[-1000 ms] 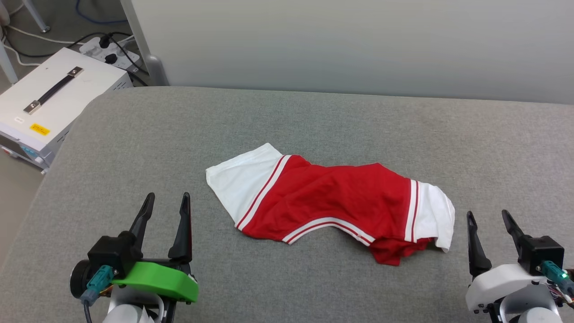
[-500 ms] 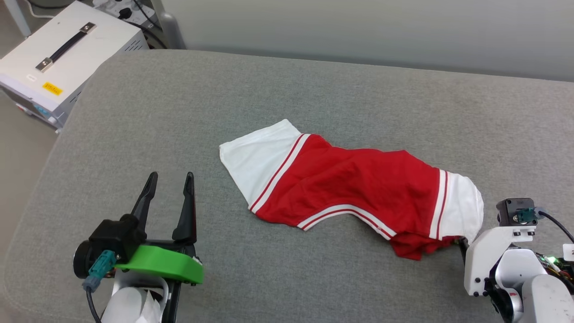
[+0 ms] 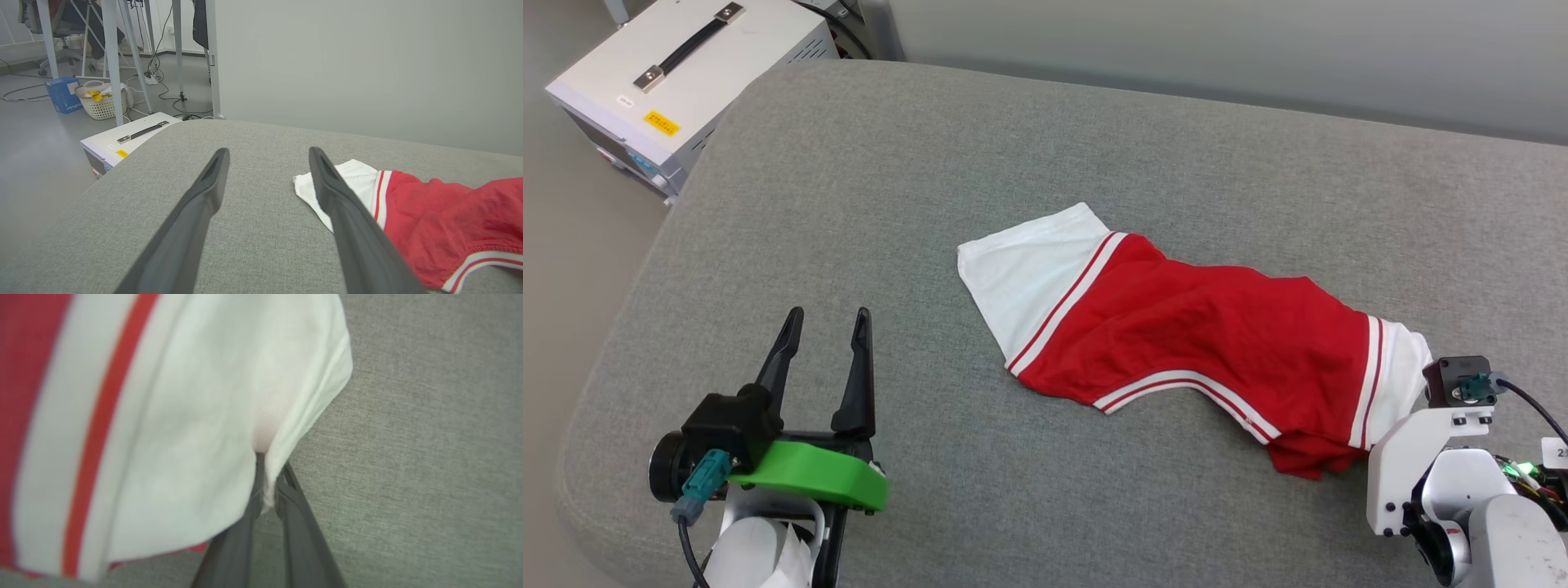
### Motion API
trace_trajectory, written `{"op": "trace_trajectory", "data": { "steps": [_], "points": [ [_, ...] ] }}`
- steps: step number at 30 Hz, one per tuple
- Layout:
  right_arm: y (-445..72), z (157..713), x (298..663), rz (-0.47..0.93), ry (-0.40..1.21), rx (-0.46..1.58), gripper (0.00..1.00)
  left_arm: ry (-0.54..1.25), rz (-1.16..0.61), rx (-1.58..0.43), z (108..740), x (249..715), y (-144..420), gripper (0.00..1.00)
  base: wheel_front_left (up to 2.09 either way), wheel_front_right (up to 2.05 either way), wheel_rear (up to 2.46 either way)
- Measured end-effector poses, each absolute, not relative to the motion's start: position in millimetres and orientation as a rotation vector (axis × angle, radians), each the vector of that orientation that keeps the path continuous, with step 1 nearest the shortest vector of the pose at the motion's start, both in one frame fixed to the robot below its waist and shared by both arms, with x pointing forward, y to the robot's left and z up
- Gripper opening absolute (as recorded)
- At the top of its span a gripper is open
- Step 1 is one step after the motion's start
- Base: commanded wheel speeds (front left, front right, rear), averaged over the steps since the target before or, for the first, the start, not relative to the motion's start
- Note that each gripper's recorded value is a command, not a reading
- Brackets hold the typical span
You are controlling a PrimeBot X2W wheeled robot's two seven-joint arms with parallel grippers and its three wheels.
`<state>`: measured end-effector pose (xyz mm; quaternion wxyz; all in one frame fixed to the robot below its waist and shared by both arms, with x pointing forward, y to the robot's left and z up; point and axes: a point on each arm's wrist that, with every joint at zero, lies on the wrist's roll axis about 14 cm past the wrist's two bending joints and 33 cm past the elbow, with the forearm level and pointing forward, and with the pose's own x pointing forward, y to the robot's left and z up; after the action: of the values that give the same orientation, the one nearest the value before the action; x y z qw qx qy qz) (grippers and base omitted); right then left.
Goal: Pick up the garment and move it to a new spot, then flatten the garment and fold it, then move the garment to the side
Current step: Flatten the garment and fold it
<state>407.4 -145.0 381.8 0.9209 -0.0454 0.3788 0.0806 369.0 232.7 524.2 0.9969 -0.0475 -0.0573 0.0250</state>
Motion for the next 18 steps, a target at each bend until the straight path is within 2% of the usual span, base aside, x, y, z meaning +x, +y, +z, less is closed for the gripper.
{"op": "trace_trajectory", "data": {
  "steps": [10,18],
  "points": [
    [-168.2,390.5,372.5,0.109,0.758,-0.068,0.0,-0.141,0.004,-0.108,532.7,369.2,218.1,1.0,0.0,0.0,0.0],
    [-241.6,416.9,339.6,-0.026,0.753,-0.172,0.0,-0.182,-0.049,-0.119,546.2,371.8,201.2,1.0,0.0,0.0,0.0]
  ]
}}
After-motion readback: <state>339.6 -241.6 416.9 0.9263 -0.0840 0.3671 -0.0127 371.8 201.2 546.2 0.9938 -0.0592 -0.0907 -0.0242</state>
